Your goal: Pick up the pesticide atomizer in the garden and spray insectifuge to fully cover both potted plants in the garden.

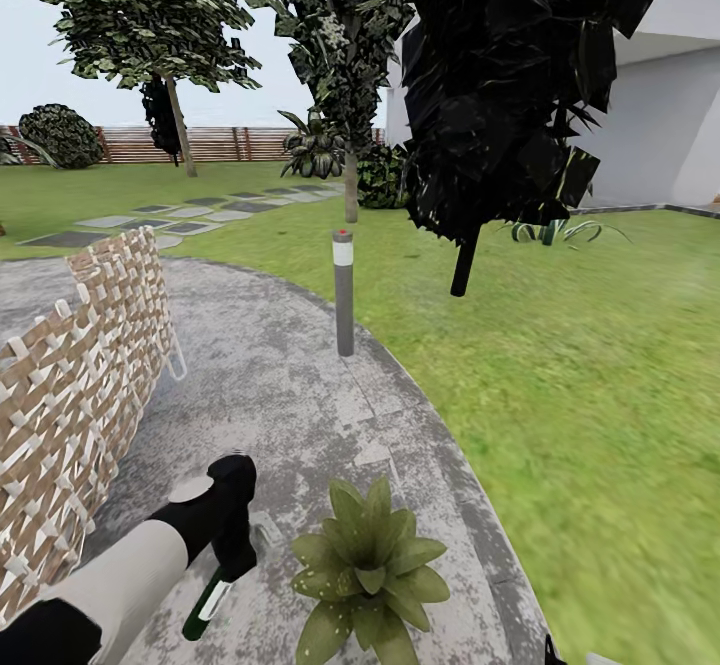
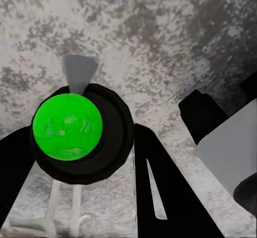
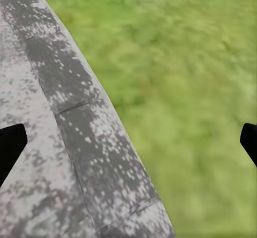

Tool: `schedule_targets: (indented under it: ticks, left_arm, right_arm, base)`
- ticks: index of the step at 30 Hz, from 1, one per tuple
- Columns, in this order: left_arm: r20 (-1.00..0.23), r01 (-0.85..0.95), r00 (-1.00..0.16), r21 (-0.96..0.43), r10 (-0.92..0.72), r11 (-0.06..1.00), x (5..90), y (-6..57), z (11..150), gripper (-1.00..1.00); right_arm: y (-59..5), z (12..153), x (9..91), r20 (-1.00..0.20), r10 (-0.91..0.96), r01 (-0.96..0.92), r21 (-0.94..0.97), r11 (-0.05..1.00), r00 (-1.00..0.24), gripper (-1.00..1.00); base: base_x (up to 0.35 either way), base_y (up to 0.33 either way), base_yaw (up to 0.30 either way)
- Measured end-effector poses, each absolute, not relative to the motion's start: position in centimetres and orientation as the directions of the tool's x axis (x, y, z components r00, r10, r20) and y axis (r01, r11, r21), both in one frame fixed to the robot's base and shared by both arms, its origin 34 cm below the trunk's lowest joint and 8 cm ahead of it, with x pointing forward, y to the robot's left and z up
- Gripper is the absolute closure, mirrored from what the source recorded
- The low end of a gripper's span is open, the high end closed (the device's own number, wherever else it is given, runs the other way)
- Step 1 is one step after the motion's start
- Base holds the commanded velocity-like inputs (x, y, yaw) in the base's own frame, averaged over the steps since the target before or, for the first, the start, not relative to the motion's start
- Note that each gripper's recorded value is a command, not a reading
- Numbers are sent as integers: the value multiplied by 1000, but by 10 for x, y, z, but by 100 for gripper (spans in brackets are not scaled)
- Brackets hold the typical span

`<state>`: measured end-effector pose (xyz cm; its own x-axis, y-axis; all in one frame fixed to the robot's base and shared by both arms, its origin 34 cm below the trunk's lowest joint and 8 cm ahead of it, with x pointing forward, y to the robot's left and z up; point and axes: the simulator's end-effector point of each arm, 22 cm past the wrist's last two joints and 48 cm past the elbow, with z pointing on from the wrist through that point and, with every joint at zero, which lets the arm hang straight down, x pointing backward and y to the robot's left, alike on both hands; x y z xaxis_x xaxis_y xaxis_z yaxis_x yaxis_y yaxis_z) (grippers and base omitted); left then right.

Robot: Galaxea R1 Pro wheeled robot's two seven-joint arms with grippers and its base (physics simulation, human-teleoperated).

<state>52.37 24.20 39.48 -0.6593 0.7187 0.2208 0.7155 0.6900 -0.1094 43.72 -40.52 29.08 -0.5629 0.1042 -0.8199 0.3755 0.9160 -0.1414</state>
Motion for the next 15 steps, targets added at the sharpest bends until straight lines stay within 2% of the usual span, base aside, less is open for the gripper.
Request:
schedule_targets:
  ticks: [8,15]
  left_arm:
    - [215,708,-662,-136,718,693,519,234,392,100]
    - [176,720,-663,-118,728,684,534,223,402,100]
  right_arm:
    - [-405,291,437,-820,105,376,-141,916,-563,-100]
    - [-406,291,437,-820,105,377,-142,915,-563,-100]
  base:
    - [72,36,0]
    - [13,8,0]
